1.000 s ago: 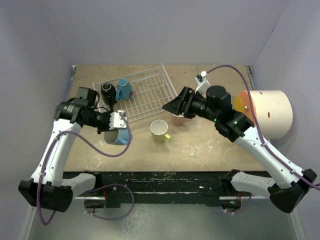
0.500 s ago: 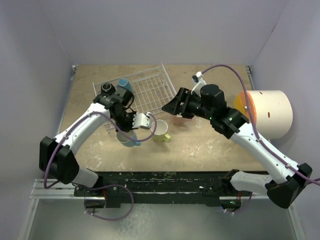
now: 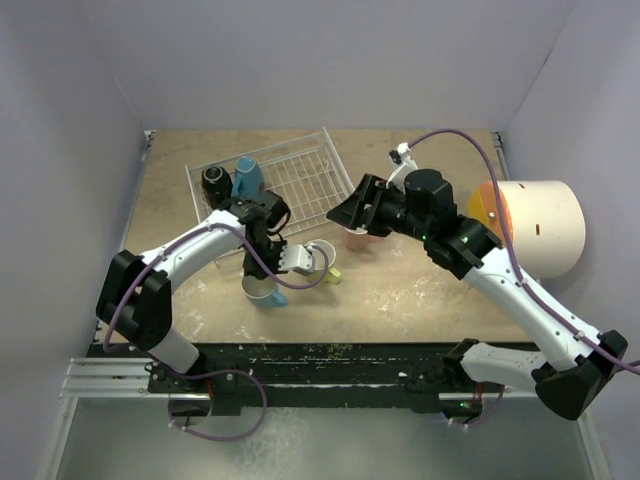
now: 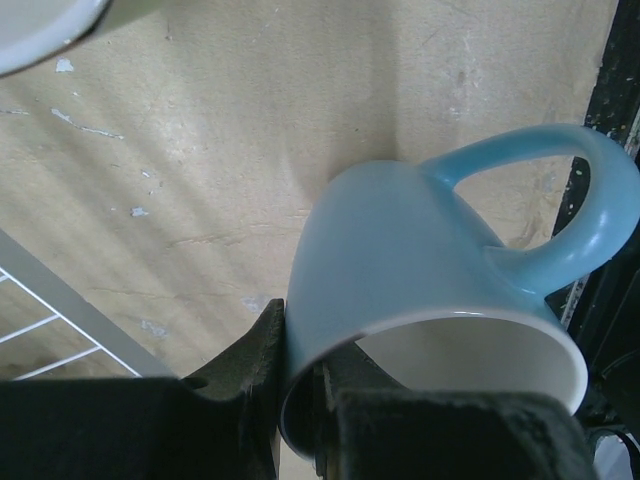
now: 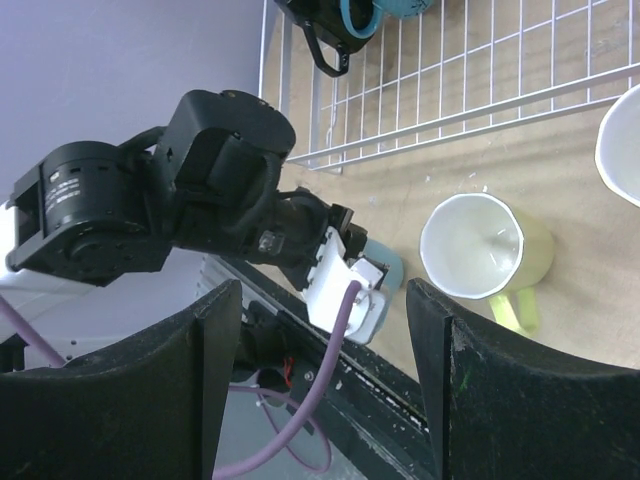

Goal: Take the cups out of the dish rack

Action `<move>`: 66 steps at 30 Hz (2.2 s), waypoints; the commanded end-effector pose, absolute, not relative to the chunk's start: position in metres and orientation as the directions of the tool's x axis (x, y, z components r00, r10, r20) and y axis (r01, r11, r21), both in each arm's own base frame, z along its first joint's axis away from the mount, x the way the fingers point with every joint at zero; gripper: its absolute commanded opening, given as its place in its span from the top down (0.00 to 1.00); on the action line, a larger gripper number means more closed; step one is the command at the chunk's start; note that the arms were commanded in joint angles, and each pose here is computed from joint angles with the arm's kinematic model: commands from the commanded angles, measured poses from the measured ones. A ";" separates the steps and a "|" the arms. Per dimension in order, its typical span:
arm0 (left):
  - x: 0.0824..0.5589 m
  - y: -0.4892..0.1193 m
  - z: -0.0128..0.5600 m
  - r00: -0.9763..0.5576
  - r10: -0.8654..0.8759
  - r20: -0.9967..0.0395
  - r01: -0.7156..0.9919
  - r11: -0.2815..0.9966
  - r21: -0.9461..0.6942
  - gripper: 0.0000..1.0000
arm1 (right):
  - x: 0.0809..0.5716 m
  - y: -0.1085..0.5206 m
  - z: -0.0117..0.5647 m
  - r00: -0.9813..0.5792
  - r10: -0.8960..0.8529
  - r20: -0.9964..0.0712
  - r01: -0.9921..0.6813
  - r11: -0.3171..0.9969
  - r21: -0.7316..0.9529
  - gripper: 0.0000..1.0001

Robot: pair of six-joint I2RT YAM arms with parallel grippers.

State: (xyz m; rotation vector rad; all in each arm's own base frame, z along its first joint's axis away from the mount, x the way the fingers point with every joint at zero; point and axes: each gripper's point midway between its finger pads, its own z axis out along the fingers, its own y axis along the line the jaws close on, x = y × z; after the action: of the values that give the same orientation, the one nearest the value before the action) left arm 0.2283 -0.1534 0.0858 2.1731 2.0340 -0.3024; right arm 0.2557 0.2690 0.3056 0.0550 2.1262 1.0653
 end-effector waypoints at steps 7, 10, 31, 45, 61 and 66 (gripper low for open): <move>0.231 -0.157 0.077 0.030 0.971 -0.236 0.998 -0.041 -0.044 0.71 | 0.256 0.263 0.314 -0.698 0.374 -0.610 -0.275 0.647 0.711 0.31; 0.232 -0.158 0.085 0.043 0.968 -0.249 0.998 -0.052 -0.028 0.47 | 0.256 0.263 0.316 -0.700 0.374 -0.609 -0.273 0.648 0.711 0.31; 0.265 -0.122 0.248 -0.025 0.897 -0.441 0.964 0.139 0.228 0.01 | 0.338 0.303 0.306 -0.636 0.204 -0.744 -0.357 0.777 0.519 0.17; 0.331 0.017 0.241 -0.492 0.586 -0.644 0.677 0.722 0.140 0.01 | 0.441 0.421 0.225 -0.607 0.060 -0.792 -0.289 0.912 0.290 0.10; 0.292 0.022 0.213 -0.541 0.554 -0.632 0.648 0.755 0.107 0.01 | 0.461 0.480 0.206 -0.496 0.112 -0.861 -0.298 0.909 0.290 0.12; 0.290 0.021 0.214 -0.559 0.523 -0.643 0.632 0.771 0.077 0.01 | 0.467 0.492 0.198 -0.495 0.127 -0.860 -0.307 0.900 0.310 0.12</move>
State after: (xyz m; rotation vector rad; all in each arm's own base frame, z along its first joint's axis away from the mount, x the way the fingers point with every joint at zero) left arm 0.2896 0.0263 0.2073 0.8997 2.3269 -0.1733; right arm 0.4559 0.4774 0.1513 -0.1758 2.1577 0.4544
